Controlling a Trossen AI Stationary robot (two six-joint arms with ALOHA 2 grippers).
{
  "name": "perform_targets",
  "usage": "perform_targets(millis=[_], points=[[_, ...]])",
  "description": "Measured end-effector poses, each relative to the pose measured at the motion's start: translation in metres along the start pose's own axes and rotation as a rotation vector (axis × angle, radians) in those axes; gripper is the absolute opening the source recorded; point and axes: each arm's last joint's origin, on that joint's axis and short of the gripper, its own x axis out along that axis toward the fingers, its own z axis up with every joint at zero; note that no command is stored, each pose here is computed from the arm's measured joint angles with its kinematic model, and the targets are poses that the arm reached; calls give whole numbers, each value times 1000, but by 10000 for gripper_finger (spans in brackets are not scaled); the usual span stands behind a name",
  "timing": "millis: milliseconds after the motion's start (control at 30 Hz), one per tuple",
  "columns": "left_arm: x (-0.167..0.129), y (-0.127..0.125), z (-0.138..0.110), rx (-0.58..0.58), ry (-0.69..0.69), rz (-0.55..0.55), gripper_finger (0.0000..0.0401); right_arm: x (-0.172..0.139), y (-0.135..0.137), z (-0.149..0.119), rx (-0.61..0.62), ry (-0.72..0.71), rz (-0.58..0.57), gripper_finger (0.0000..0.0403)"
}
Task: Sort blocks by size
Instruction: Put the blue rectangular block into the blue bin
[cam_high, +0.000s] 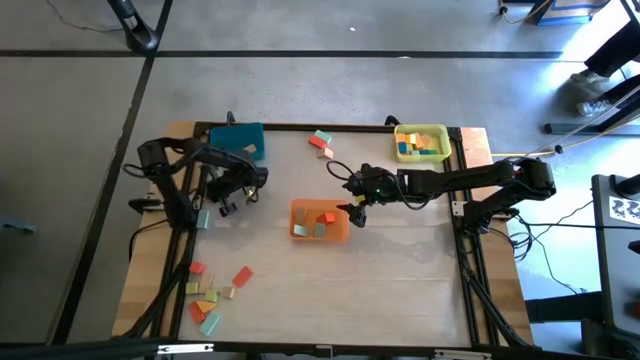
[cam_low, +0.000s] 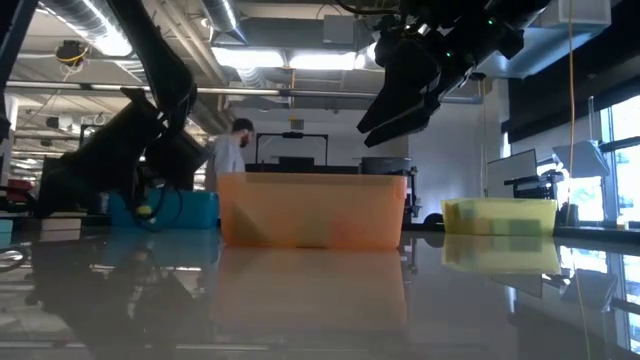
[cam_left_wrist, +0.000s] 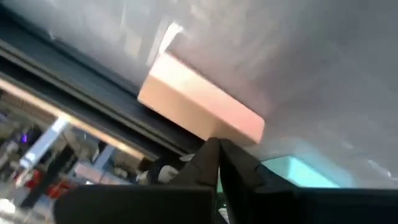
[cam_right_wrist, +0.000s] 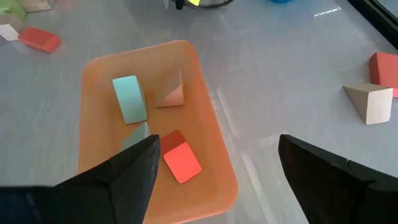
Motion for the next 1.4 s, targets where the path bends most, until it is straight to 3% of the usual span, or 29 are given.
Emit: perform_targets(millis=[233,467,700,933,1400], points=[[-33,-5,-4,13,-176,-35,2,0,0,0,-1,-1,0,326],[-47,-9,-29,9,-99,-43,2,0,0,0,-1,0,0,326],[-30,-29,-36,83,-33,-105,2,0,0,0,0,-4,0,326],[-20,-37,-36,117,32,-99,3,0,0,2,0,-22,3,326],[13,-54,-10,247,281,-21,1,0,1,3,-1,-27,14,326]])
